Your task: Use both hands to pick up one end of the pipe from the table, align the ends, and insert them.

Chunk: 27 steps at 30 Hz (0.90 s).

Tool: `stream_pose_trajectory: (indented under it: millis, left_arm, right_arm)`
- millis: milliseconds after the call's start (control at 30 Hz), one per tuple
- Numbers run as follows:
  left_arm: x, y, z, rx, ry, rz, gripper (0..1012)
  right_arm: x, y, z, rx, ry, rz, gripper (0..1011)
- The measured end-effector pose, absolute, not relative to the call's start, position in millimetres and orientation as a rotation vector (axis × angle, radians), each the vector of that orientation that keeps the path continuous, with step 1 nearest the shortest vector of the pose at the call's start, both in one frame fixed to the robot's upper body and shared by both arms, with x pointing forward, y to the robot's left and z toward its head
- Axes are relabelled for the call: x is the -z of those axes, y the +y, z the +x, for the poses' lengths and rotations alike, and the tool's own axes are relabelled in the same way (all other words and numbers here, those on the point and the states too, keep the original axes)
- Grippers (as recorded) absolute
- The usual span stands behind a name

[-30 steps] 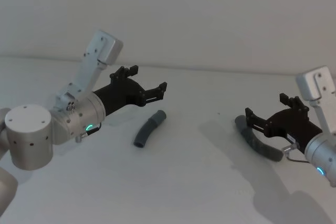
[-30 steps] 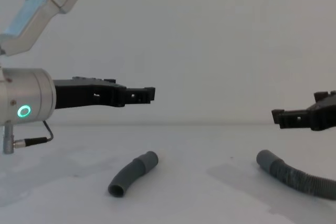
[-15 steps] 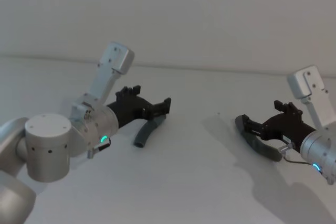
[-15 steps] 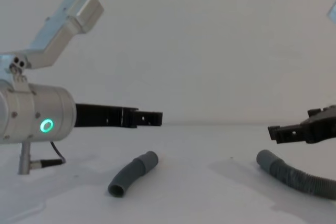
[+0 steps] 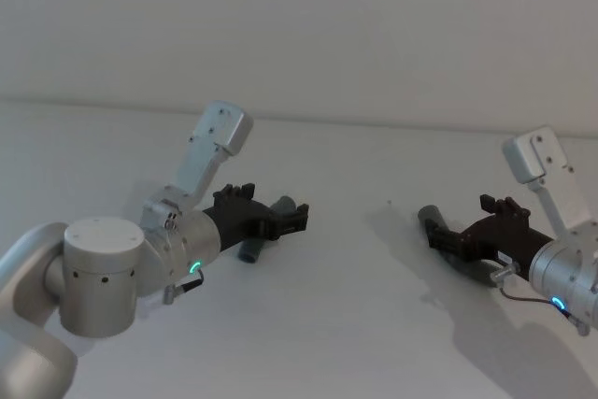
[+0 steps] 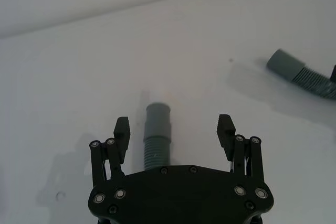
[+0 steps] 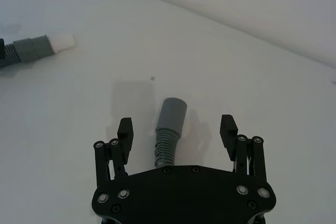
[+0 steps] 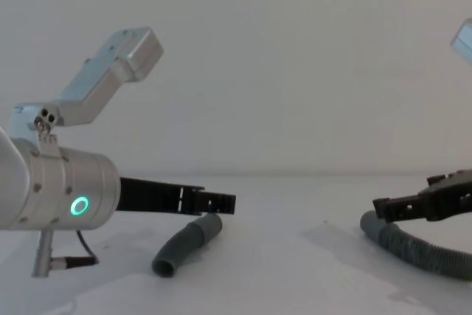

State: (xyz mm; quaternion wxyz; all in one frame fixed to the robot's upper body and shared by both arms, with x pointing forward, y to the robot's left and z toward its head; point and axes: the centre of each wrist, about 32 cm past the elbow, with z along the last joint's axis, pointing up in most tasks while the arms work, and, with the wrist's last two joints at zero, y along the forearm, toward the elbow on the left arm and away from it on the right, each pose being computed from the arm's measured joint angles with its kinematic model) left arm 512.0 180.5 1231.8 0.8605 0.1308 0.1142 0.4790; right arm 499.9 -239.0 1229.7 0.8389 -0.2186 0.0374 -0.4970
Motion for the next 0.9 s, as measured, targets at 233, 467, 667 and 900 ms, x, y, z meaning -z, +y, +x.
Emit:
stream_pose_trajectory:
  millis: [233, 467, 667, 900]
  left_arm:
    - [-1231, 192, 518, -0.993, 0.265, 0.351, 1001]
    - [-1231, 203, 527, -0.972, 0.279, 0.413, 1001]
    - [-1232, 210, 536, -0.953, 0.279, 0.451, 1001]
    - [-1234, 213, 546, -0.933, 0.269, 0.474, 1001]
  right_arm:
    - [-1227, -239, 501, 1.048, 0.101, -0.468, 1001]
    - [-1223, -239, 501, 1.052, 0.125, -0.475, 1002]
    - [-1221, -240, 502, 1.06, 0.146, -0.483, 1002]
    - [-1219, -241, 503, 1.07, 0.168, -0.491, 1002]
